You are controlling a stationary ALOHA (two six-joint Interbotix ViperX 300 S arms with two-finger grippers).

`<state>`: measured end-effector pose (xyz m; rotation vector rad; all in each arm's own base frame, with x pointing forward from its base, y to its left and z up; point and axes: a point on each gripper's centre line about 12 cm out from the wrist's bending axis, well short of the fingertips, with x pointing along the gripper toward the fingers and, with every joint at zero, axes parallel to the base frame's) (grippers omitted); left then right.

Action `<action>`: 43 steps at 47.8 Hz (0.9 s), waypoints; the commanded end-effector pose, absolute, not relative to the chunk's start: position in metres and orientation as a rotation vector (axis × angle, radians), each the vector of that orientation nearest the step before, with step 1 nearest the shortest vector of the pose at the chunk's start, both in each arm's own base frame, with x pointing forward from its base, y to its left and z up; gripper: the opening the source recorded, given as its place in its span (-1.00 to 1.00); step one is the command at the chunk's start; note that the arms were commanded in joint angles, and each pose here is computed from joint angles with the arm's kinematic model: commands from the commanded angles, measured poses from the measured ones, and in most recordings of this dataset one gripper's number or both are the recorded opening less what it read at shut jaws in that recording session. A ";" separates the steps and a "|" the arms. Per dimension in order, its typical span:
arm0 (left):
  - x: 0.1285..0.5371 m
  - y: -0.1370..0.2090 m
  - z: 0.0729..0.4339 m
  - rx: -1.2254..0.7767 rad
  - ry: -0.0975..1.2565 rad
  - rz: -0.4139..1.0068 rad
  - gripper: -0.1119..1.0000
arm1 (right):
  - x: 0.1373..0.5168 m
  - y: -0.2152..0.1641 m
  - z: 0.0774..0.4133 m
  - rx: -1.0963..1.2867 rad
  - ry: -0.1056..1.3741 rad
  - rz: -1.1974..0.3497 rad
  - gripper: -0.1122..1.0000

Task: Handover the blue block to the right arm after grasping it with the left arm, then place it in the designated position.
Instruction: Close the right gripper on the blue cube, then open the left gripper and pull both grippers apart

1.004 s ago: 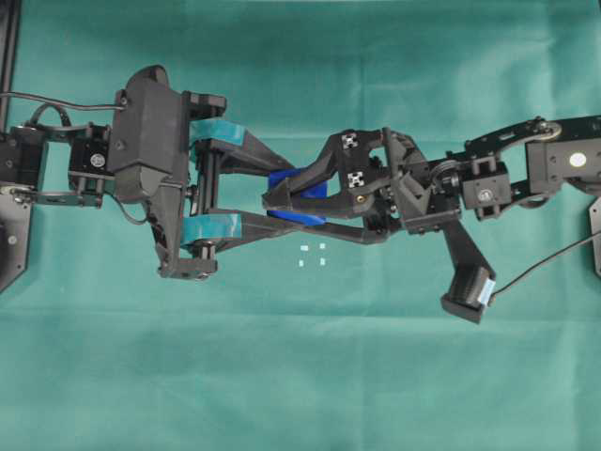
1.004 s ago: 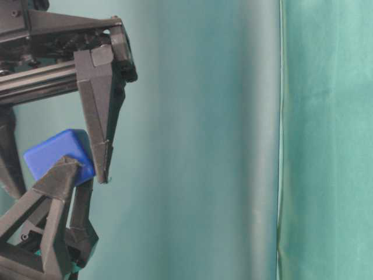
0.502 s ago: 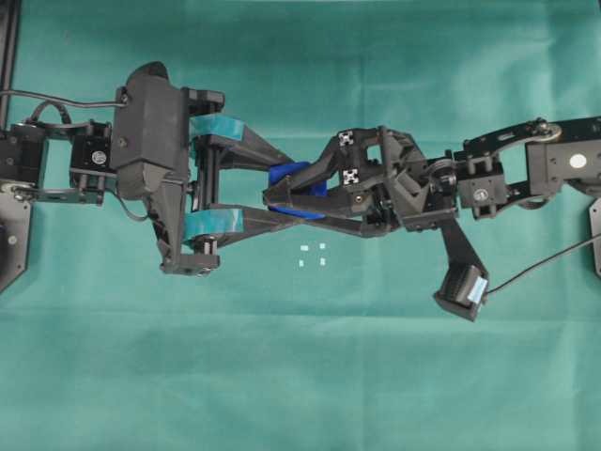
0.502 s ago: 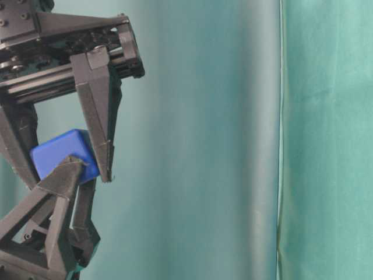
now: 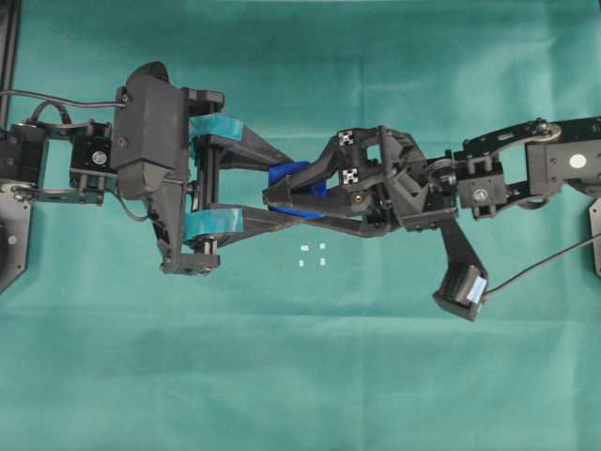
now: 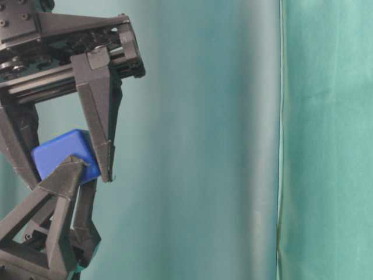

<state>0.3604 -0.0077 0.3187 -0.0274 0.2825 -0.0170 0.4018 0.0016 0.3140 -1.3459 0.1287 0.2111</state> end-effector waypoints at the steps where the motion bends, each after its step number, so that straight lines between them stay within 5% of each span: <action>1: 0.359 -0.011 0.331 -0.028 0.249 -0.027 0.04 | 0.402 -0.001 0.333 -1.345 0.095 0.172 0.19; 8: 0.359 -0.012 0.331 -0.027 0.249 -0.028 0.10 | 0.402 -0.001 0.332 -1.345 0.096 0.173 0.19; 15: 0.358 -0.014 0.331 -0.026 0.249 -0.034 0.78 | 0.402 -0.001 0.333 -1.345 0.095 0.172 0.19; 19: 0.357 -0.014 0.331 -0.024 0.247 -0.035 0.99 | 0.402 -0.001 0.332 -1.345 0.096 0.173 0.19; 43: 0.334 -0.013 0.335 -0.026 0.224 -0.035 0.97 | 0.384 0.000 0.331 -1.341 0.098 0.177 0.19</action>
